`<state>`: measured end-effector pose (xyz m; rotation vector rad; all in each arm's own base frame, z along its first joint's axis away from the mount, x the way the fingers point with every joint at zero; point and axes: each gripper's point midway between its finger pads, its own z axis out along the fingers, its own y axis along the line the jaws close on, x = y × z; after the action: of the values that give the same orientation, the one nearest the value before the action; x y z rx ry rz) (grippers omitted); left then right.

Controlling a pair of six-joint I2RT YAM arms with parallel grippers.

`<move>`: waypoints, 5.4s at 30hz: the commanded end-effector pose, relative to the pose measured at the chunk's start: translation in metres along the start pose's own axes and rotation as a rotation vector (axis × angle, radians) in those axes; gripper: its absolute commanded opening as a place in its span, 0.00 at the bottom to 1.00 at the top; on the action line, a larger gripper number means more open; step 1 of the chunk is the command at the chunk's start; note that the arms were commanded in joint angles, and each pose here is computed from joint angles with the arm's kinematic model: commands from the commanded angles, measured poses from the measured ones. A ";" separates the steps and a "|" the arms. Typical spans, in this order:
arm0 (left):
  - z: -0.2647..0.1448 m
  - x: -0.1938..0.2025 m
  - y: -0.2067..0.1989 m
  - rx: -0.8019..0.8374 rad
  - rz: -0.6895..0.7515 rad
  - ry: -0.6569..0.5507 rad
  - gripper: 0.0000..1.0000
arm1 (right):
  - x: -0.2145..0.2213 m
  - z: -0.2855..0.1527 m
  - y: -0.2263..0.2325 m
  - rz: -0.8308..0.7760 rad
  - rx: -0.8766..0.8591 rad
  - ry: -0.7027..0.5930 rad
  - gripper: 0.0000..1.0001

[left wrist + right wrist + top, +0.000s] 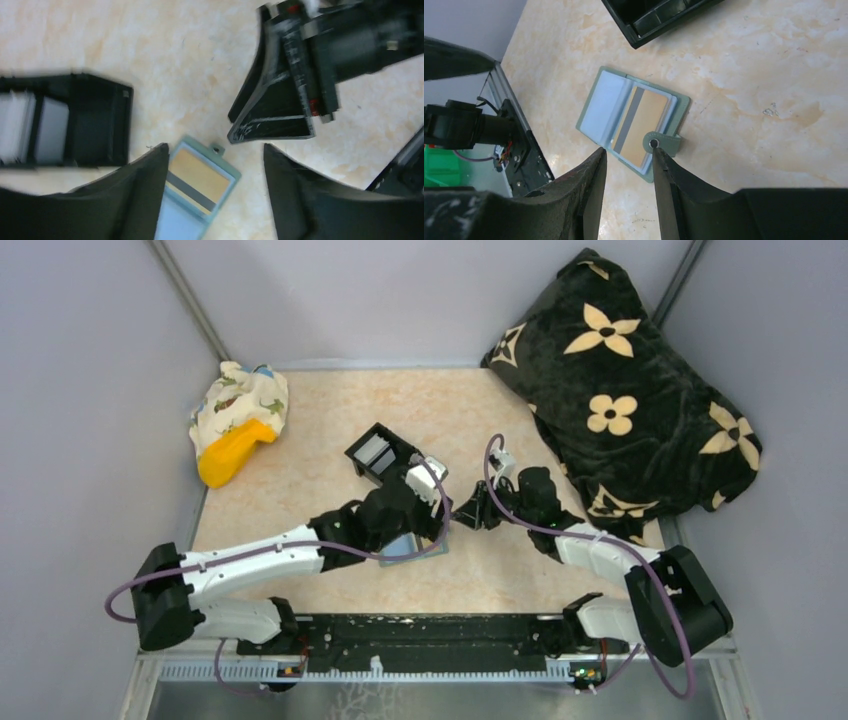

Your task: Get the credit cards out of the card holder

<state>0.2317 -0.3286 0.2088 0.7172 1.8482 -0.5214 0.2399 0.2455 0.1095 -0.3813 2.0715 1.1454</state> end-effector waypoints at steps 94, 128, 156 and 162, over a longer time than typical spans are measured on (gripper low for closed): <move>-0.004 0.148 0.025 0.267 -1.124 -0.127 0.54 | 0.069 0.064 -0.022 0.024 0.090 0.190 0.00; 0.000 0.099 0.021 0.405 -0.972 -0.309 0.44 | 0.085 0.070 -0.024 0.050 0.082 0.227 0.00; 0.017 0.104 0.046 0.272 -1.117 -0.346 0.44 | 0.112 0.070 -0.004 0.057 0.052 0.272 0.00; 0.016 0.106 0.049 0.258 -1.123 -0.349 0.44 | 0.115 0.068 -0.005 0.058 0.055 0.275 0.00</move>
<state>0.2277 -0.2764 0.0379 -0.3623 2.0288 -1.3787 0.2127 0.3204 0.0272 -0.4641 2.2516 1.1565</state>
